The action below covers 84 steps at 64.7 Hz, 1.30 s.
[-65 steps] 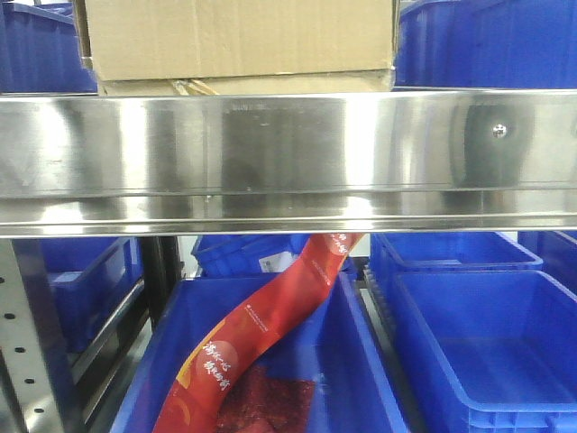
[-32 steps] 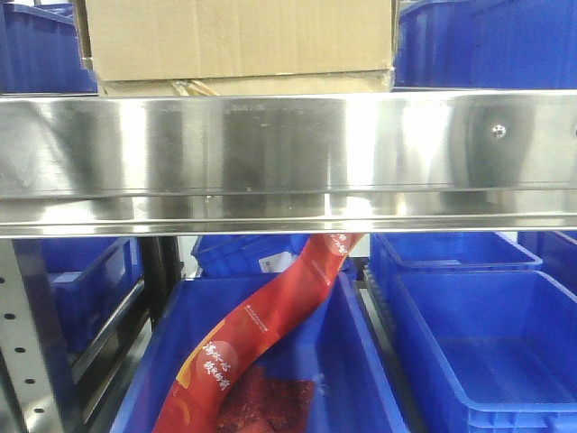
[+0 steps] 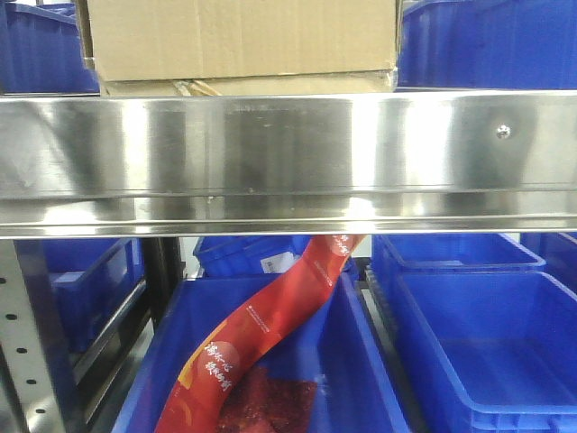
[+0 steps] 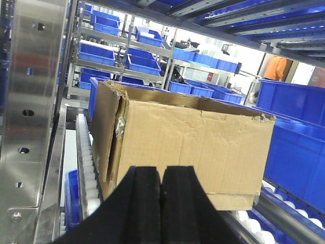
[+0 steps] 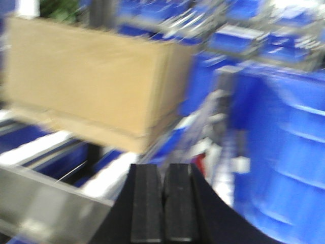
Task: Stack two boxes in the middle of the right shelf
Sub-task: 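Open both grippers and pull them back from the boxes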
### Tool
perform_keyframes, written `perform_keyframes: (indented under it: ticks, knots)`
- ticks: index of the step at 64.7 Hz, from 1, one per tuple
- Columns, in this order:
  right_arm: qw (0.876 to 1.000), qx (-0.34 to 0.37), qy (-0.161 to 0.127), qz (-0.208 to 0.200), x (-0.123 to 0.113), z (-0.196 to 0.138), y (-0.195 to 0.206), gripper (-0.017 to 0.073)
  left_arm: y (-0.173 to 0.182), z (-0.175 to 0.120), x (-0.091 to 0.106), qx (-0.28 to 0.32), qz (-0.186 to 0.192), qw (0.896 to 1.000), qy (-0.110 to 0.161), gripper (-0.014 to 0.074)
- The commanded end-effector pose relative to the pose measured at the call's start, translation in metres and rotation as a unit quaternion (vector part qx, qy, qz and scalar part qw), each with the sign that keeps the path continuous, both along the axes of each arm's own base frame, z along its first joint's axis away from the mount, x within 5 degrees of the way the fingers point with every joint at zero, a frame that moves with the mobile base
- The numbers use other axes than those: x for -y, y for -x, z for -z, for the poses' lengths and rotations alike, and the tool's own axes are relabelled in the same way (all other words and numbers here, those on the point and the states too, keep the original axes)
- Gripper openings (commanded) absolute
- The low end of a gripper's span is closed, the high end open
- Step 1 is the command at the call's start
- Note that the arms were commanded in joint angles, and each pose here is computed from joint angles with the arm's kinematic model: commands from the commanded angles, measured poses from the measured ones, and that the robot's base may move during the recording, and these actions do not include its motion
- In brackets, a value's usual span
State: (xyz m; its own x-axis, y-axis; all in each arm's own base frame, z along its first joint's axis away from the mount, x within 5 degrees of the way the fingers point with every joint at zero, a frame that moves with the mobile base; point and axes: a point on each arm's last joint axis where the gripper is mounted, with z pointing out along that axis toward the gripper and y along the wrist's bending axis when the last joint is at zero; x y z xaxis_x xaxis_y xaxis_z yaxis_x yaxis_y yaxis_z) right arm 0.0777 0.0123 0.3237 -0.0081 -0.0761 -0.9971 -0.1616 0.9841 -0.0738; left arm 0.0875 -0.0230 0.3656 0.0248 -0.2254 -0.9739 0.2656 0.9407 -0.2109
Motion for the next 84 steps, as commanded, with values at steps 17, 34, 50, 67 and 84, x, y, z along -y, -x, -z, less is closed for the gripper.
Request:
perform_keyframes:
  ticks: [17, 34, 50, 67, 84]
  knots:
    - [0.992, 0.027, -0.035, 0.114, 0.017, 0.087, 0.015, -0.0160, 0.001, -0.002, 0.000, 0.012, 0.000, 1.000, 0.003, -0.0111]
    - [0.993, 0.027, -0.020, 0.114, 0.016, 0.115, 0.021, -0.0160, 0.001, -0.002, 0.000, 0.012, 0.000, 1.000, 0.003, -0.0111]
    - [0.992, 0.036, -0.047, 0.115, 0.016, 0.113, 0.021, -0.0160, 0.001, -0.002, 0.000, 0.012, 0.000, 1.000, 0.003, -0.0111]
    - [0.991, 0.034, -0.062, 0.115, 0.016, 0.113, 0.021, -0.0160, 0.001, -0.002, 0.000, 0.012, 0.000, 1.000, 0.003, -0.0111]
    - [0.991, 0.033, -0.062, 0.115, 0.016, 0.114, 0.021, -0.0160, 0.001, -0.002, 0.000, 0.012, 0.000, 1.000, 0.003, -0.0111]
